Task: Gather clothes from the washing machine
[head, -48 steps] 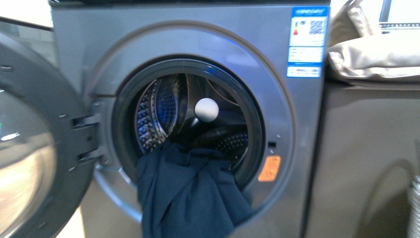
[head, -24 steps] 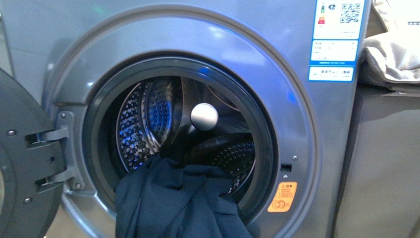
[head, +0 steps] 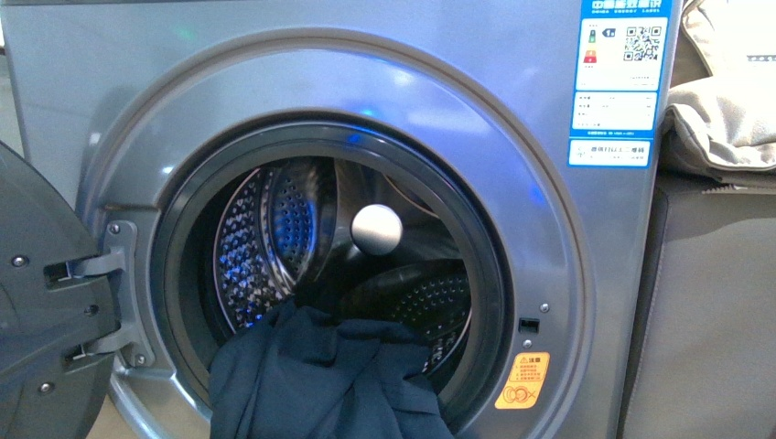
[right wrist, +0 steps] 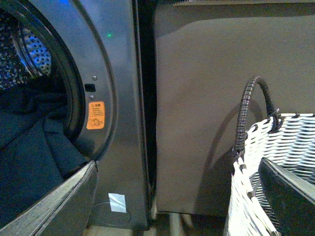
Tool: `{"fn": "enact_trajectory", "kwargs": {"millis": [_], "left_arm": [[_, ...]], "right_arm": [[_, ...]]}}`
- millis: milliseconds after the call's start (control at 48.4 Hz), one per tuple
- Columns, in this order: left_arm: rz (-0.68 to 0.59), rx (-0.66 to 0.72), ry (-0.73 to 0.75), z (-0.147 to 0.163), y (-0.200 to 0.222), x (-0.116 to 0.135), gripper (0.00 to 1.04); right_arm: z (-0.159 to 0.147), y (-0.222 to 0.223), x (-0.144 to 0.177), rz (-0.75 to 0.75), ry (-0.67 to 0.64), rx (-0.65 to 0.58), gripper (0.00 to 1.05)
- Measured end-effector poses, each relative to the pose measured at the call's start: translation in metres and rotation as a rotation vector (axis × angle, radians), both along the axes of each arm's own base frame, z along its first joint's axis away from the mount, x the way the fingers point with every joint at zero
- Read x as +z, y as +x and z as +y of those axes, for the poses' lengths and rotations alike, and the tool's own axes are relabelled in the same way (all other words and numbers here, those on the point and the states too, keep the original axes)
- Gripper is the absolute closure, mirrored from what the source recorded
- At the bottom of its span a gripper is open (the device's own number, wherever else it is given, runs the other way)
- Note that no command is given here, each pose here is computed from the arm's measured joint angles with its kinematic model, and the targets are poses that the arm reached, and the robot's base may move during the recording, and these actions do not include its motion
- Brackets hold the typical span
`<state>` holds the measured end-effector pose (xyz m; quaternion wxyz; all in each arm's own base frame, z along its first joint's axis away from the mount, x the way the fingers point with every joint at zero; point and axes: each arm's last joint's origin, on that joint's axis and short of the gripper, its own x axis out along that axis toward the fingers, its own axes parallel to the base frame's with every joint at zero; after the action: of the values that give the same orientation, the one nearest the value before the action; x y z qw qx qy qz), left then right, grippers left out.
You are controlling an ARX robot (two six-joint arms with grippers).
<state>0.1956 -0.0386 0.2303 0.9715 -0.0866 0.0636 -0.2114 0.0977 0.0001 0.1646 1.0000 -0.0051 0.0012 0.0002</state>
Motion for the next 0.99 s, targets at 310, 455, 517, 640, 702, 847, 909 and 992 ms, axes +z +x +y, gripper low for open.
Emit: {"fn": "enact_trajectory", "kwargs": {"millis": [310, 455, 517, 640, 702, 847, 909, 992], "left_arm": [[0.04, -0.032, 0.112, -0.046, 0.071, 0.004, 0.07], [0.045, -0.036, 0.181, -0.066, 0.098, 0.002, 0.07], [0.06, -0.023, 0.215, -0.073, 0.113, -0.003, 0.07], [0.106, 0.022, 0.277, -0.081, 0.143, -0.019, 0.07], [0.135, 0.06, 0.31, -0.081, 0.159, -0.029, 0.07], [0.185, 0.087, 0.333, -0.081, 0.182, -0.043, 0.07], [0.208, 0.09, 0.334, -0.082, 0.191, -0.048, 0.07], [0.231, 0.096, 0.332, -0.083, 0.202, -0.053, 0.07]], "right_arm": [[0.0, 0.0, 0.0, 0.0, 0.0, 0.0, 0.08], [0.0, 0.0, 0.0, 0.0, 0.0, 0.0, 0.08], [0.0, 0.0, 0.0, 0.0, 0.0, 0.0, 0.08], [0.0, 0.0, 0.0, 0.0, 0.0, 0.0, 0.08], [0.0, 0.0, 0.0, 0.0, 0.0, 0.0, 0.08], [0.0, 0.0, 0.0, 0.0, 0.0, 0.0, 0.08], [0.0, 0.0, 0.0, 0.0, 0.0, 0.0, 0.08], [0.0, 0.0, 0.0, 0.0, 0.0, 0.0, 0.08]]}}
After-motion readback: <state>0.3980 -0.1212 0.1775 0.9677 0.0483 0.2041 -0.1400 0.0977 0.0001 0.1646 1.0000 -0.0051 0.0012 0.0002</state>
